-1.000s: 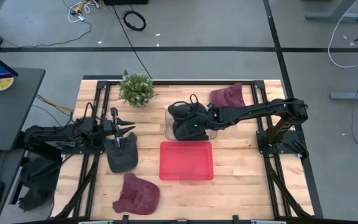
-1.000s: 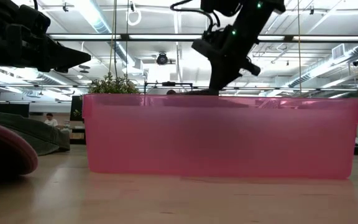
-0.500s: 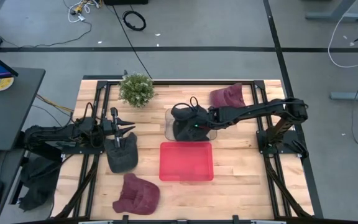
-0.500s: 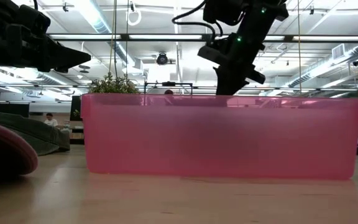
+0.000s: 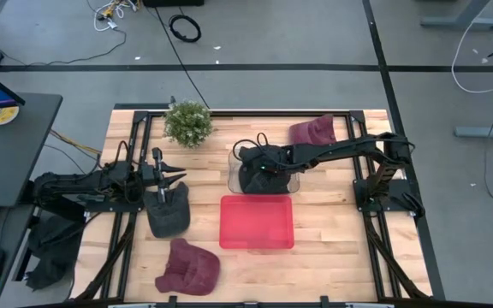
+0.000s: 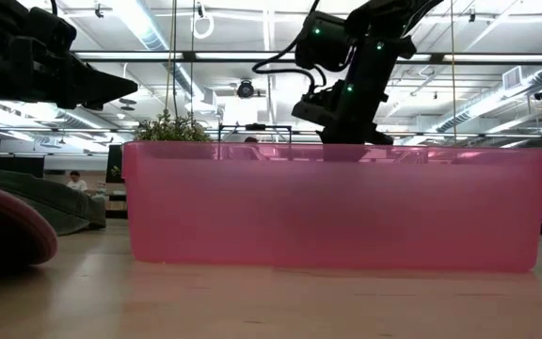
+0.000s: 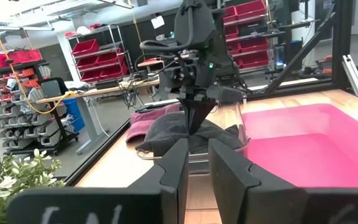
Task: Pick & Place hat
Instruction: Put the top black cap into the transparent bin
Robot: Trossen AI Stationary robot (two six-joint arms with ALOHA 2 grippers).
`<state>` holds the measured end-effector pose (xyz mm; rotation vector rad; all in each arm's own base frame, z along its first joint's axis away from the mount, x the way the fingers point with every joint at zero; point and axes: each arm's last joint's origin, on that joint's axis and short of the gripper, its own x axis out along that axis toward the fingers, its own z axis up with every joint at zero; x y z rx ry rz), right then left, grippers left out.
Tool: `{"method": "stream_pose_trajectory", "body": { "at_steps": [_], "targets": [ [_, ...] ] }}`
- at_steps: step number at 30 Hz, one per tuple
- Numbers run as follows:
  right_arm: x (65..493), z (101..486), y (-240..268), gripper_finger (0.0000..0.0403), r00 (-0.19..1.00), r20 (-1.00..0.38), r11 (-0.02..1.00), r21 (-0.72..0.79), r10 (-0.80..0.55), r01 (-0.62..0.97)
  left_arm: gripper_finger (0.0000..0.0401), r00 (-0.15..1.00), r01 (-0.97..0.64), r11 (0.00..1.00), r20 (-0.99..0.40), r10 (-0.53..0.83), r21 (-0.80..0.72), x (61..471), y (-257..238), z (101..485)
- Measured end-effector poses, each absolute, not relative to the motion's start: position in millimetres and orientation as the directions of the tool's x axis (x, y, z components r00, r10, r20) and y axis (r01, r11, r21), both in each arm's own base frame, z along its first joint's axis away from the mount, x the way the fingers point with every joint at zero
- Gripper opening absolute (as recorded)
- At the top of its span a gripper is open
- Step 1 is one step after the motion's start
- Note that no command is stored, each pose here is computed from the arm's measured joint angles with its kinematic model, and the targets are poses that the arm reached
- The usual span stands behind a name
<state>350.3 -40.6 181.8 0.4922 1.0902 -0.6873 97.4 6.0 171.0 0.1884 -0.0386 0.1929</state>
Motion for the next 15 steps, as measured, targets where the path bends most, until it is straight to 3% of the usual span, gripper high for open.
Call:
{"method": "stream_pose_trajectory", "body": {
  "at_steps": [15],
  "targets": [
    [354,166,-51,0.0005,0.270,-0.940,0.722,0.039,-0.207,0.691,0.0067,0.981,-0.194,0.964,0.056,0.187,0.183,97,6,171]
  ]
}}
